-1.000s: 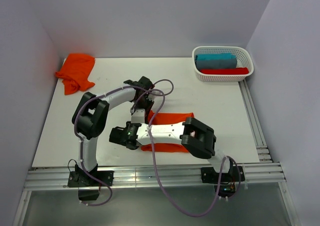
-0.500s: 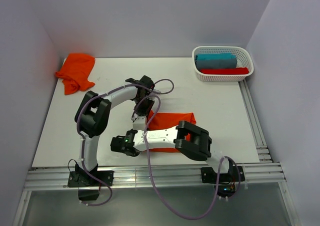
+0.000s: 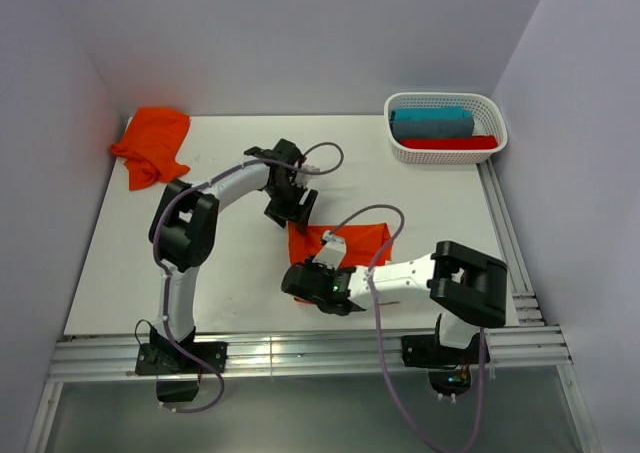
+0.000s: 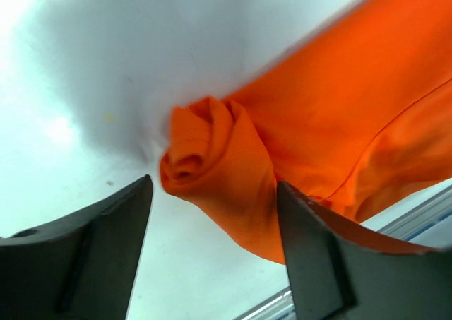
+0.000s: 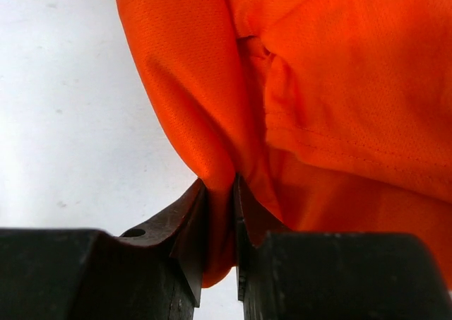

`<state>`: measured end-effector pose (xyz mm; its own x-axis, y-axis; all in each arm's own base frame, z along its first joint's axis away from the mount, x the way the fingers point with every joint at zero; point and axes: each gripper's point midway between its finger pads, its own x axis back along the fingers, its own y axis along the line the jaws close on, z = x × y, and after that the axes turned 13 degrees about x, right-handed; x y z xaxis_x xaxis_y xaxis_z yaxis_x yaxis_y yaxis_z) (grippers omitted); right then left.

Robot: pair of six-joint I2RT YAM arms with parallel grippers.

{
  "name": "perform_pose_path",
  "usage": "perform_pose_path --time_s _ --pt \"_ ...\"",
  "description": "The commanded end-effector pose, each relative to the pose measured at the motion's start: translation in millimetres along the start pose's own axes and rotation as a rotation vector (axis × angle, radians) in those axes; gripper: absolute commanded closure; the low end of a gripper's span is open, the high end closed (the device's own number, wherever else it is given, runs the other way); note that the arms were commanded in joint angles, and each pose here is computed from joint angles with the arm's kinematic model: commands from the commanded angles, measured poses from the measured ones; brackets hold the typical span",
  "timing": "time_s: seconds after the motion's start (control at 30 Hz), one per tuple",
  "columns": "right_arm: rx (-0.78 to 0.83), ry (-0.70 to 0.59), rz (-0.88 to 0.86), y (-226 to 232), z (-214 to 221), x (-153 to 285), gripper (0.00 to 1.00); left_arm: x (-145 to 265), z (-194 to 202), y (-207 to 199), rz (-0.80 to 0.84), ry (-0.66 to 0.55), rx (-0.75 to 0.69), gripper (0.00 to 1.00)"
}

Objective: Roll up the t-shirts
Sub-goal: Roll the tshirt

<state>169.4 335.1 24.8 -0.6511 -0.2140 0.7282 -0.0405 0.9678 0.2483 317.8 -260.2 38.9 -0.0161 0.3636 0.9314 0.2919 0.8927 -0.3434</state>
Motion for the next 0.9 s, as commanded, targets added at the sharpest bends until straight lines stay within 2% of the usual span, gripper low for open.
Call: perform_pose_path --time_s 0.0,0.1,0.33,0.43,0.67,0.77,0.87 --pt "-0.143 0.052 -0.124 4 18 -4 0.83 37 -39 -25 0.142 -0.144 -0.051 0.24" --pt "-0.271 0.044 -0.217 1 19 0 0.84 55 -40 -37 0.241 -0.176 -0.073 0.18" --pt "-0.471 0.035 -0.343 -12 25 2 0.85 60 -17 -36 0.39 -0.162 -0.097 0.17" --pt "-0.497 0.045 -0.345 -20 32 0 0.85 47 -4 -32 0.413 -0.142 -0.133 0.17" --pt "-0.543 0.055 -0.394 -21 38 0 0.85 -3 13 -11 0.389 -0.055 -0.061 0.2" --pt "-0.537 0.06 -0.386 -24 42 -1 0.84 -11 16 -16 0.393 -0.039 -0.036 0.21" --pt "-0.527 0.071 -0.388 -25 46 -2 0.77 -15 16 -22 0.384 -0.034 -0.025 0.24"
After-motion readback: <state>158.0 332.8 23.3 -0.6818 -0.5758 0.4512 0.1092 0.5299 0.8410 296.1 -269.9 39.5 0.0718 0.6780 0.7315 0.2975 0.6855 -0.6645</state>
